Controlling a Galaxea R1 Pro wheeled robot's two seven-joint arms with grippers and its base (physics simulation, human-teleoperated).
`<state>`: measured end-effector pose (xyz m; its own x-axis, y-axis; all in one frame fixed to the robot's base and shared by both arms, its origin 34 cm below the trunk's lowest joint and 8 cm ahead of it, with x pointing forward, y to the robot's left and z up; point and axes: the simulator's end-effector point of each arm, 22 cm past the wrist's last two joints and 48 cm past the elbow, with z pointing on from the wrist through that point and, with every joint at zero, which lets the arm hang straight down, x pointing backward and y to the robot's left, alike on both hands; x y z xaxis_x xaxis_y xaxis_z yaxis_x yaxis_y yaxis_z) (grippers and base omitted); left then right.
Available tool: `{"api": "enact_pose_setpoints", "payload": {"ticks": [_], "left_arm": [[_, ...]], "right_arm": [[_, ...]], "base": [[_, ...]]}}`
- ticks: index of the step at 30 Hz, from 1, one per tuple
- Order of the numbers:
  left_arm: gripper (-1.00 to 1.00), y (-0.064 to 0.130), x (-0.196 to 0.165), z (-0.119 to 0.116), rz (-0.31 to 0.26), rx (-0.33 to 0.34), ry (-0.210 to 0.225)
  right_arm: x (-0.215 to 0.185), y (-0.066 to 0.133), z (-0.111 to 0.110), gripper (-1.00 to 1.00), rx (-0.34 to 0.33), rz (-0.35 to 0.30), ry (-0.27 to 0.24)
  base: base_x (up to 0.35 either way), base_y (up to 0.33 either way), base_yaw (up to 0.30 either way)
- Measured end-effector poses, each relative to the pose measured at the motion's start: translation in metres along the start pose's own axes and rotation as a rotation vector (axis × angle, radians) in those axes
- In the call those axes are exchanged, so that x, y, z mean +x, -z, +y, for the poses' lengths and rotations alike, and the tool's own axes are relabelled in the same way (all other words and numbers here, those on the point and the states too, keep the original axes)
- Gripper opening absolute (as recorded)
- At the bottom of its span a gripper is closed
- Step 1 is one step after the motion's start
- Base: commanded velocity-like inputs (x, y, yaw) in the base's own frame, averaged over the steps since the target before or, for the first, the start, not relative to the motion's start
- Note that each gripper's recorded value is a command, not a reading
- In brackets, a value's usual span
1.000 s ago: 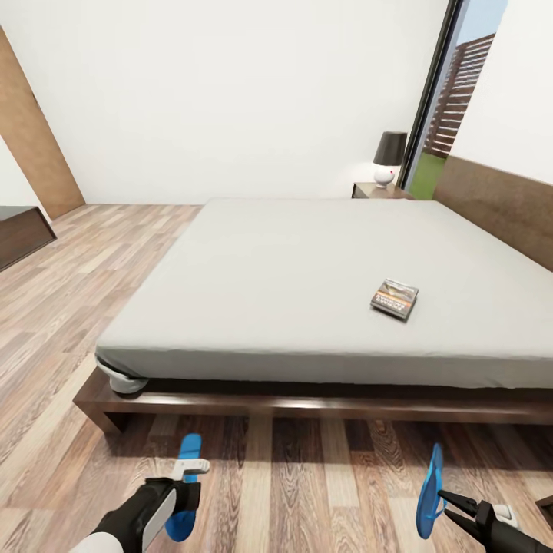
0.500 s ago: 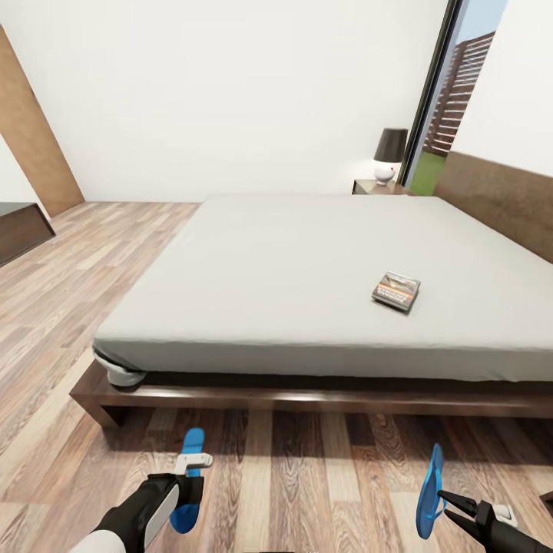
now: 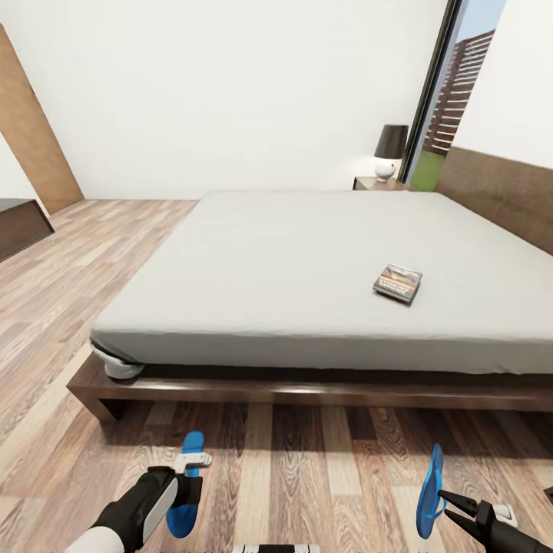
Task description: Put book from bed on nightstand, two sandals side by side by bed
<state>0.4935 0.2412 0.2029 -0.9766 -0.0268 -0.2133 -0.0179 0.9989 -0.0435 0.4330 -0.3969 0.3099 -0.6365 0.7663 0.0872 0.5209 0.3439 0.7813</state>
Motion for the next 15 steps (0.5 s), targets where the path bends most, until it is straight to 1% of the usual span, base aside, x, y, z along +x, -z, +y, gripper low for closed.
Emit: {"api": "enact_pose_setpoints", "payload": {"ticks": [2,6,15], "left_arm": [[-1.0,-0.003,0.0,0.001,0.0,-0.002,-0.002],[-1.0,-0.008,0.005,0.015,0.013,-0.023,-0.002],[-1.0,-0.021,0.019,0.018,0.047,-0.026,0.0]], "right_arm": [[0.0,-0.002,-0.004,-1.0,0.0,0.0,0.0],[0.002,-0.004,-0.011,-1.0,0.013,0.006,-0.008],[0.006,-0.008,-0.025,-1.0,0.04,0.017,-0.028]], "base": [[0.0,0.0,0.0],[0.0,0.0,0.0],[0.0,0.0,0.0]]}}
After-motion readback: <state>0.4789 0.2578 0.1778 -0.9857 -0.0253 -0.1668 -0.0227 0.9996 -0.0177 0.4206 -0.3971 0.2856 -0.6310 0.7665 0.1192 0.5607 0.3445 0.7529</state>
